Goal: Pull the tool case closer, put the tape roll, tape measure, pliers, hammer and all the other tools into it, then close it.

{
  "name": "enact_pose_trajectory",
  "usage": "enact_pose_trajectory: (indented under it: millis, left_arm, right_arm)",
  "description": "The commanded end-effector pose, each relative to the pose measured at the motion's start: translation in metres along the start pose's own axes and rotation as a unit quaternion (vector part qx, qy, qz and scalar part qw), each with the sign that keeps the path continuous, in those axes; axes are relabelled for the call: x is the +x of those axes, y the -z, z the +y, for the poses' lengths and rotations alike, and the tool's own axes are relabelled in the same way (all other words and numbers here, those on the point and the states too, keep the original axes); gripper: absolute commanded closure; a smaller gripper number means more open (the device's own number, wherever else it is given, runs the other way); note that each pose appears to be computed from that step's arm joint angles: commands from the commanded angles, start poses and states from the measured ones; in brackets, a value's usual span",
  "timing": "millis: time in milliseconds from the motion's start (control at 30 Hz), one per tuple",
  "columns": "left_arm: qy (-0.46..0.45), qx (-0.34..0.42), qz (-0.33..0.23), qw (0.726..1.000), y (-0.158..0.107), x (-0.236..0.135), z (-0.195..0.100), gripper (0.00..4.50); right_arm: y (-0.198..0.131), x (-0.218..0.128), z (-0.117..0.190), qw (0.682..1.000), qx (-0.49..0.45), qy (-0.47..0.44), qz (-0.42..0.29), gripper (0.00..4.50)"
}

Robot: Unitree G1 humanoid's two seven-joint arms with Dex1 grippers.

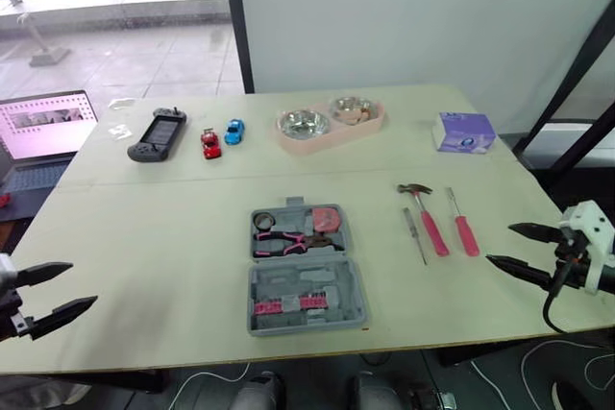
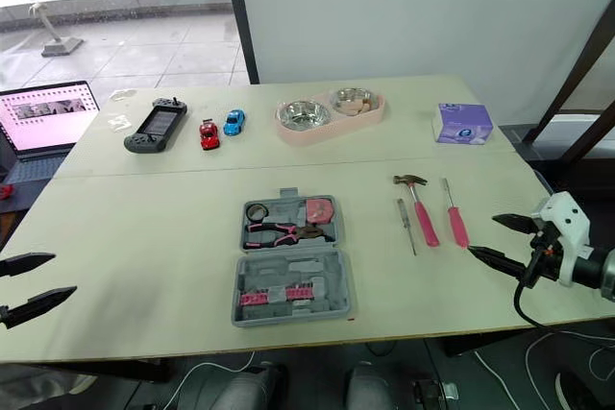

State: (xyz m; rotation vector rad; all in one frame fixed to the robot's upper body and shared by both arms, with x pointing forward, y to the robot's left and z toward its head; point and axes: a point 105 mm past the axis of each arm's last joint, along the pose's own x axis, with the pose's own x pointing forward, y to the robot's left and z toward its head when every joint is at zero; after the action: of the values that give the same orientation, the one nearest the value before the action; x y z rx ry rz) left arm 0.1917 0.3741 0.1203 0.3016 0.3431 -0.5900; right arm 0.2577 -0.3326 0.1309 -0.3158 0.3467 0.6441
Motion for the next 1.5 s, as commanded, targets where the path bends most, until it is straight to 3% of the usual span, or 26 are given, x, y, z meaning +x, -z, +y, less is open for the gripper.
enact_pose_trajectory:
  millis: [33,267,467,633,867,967,1167,1500]
  left_arm:
    - [-0.012,0.017,-0.015,1.0,-0.007,-0.004,0.001,0.04]
    - [-0.006,0.018,-0.022,1.0,-0.005,0.003,-0.004,0.04]
    - [0.022,0.018,-0.047,0.999,-0.016,0.03,-0.022,0.04]
    - [0.055,0.019,-0.081,0.995,-0.042,0.063,-0.055,0.04]
    - [0.09,0.067,-0.209,0.972,-0.093,0.084,-0.09,0.04]
    - [0.168,0.048,-0.199,0.964,-0.095,0.088,-0.114,0.04]
    - [0.225,0.036,-0.195,0.954,-0.101,0.093,-0.138,0.04]
    - [0.225,0.048,-0.19,0.954,-0.1,0.096,-0.142,0.04]
  right_arm:
    - [-0.005,0.0,-0.001,1.0,-0.022,-0.001,-0.002,0.0]
    - [-0.008,0.004,-0.001,0.999,-0.038,0.0,0.001,0.0]
    - [-0.026,0.029,0.031,1.0,-0.015,-0.015,0.003,0.0]
    - [-0.034,0.064,0.054,0.998,0.038,0.054,0.011,0.0]
    - [-0.027,0.099,0.066,0.982,0.088,0.167,0.028,0.0]
    - [-0.025,0.121,0.067,0.974,0.104,0.2,0.031,0.0]
    - [-0.011,0.144,0.055,0.959,0.153,0.234,0.055,0.0]
    - [0.003,0.163,0.048,0.955,0.166,0.235,0.07,0.0]
